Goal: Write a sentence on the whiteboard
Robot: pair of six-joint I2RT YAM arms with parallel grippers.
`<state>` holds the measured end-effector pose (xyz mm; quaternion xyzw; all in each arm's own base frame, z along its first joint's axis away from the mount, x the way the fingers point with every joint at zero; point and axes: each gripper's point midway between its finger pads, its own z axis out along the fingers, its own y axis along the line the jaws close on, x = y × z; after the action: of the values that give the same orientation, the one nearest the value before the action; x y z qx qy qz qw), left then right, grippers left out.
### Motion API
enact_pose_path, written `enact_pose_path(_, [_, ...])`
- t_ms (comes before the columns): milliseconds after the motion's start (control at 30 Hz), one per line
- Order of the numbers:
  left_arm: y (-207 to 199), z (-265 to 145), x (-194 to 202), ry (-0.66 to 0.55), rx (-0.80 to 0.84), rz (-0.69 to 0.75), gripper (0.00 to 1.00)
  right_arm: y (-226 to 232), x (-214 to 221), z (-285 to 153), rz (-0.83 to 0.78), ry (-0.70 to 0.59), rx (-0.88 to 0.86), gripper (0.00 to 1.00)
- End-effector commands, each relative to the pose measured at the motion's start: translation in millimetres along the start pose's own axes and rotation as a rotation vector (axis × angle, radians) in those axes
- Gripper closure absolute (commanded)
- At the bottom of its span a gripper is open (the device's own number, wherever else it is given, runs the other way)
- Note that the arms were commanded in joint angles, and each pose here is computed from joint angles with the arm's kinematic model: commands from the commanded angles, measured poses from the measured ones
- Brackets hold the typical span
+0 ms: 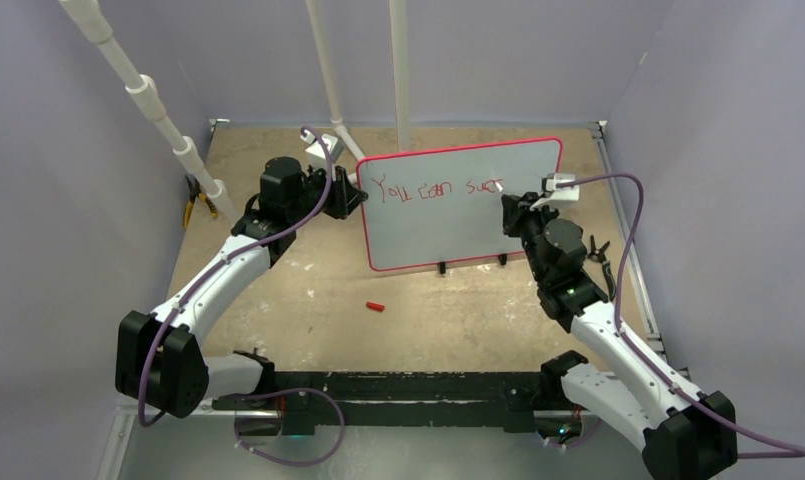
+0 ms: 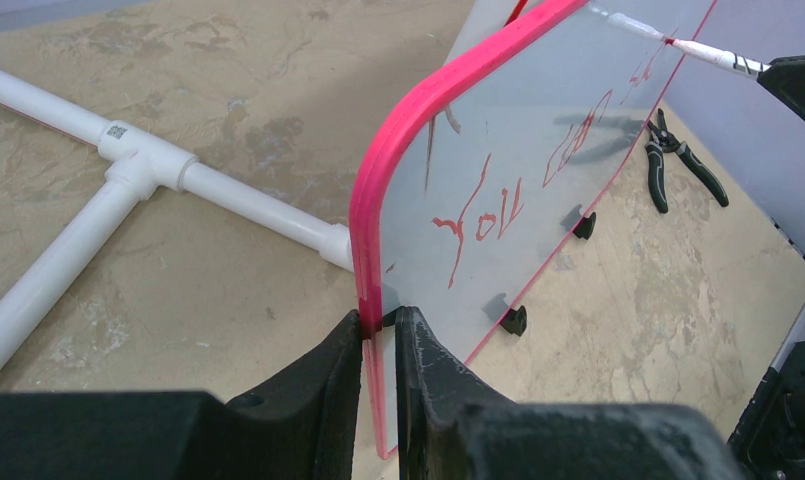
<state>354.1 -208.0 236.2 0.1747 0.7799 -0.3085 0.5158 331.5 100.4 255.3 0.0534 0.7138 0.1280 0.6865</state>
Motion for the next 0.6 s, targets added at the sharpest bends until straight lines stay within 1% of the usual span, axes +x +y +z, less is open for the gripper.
enact_pose_path(0, [-9.4, -5.4, -10.5, -0.037, 0.036, 0.026, 0.84, 4.0, -6.9, 0.1, 0.004, 0.002, -0.017, 1.0])
enact_pose_path(200, [-9.8, -6.3, -11.4, -0.04, 0.036, 0.028, 0.84, -2.4, 7.8, -1.7, 0.011, 0.042, 0.011, 1.0])
enact_pose_path(567, [-9.7, -6.7, -11.9, -0.041, 0.035, 0.03, 0.84, -18.1, 2.7, -2.0, 0.017, 0.026, 0.106, 1.0])
